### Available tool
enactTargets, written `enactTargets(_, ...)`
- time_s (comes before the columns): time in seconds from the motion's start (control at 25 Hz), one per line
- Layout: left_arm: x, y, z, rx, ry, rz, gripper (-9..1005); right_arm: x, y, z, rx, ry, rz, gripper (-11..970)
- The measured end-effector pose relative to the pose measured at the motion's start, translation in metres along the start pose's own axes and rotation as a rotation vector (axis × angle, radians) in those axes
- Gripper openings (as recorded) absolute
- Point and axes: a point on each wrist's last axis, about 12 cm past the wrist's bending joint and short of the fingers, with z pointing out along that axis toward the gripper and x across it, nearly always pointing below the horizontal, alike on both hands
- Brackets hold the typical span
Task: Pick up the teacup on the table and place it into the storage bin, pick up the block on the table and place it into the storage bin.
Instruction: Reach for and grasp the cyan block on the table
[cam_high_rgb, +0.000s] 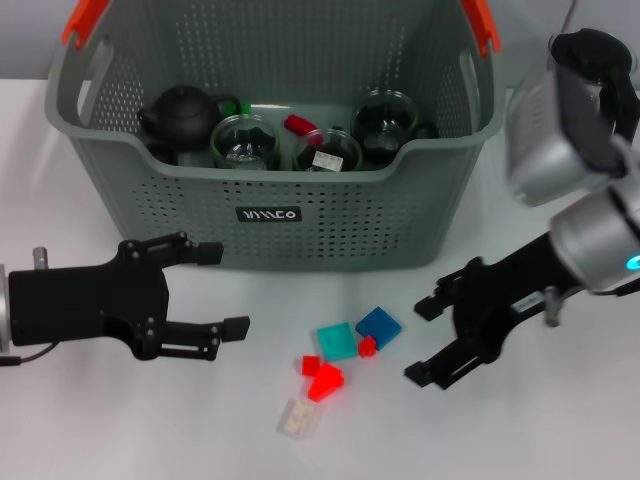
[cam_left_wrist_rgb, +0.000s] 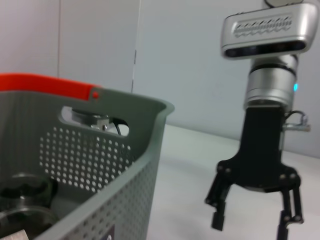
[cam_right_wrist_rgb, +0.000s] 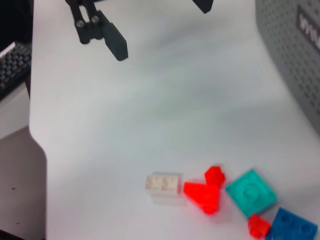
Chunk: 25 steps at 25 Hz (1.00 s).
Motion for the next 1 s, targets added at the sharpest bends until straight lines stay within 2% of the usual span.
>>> enactTargets(0.16,0.003,-0.001,0.0,0.005,0.02,-0.008,947,-0.008,-0.002,0.023,0.008,0.013,-0.048,913)
enactTargets(0.4,0.005,-0.002,-0.001,0.002,0.023,-0.013,947,-0.02,-0.001,0.044,0.045,0.04,-0.133,914)
enactTargets(1.0,0.007,-0.003,0.0,0.001,0.017,-0.031,947,-0.037,0.0,0.066,0.113,0.105,-0.285,913)
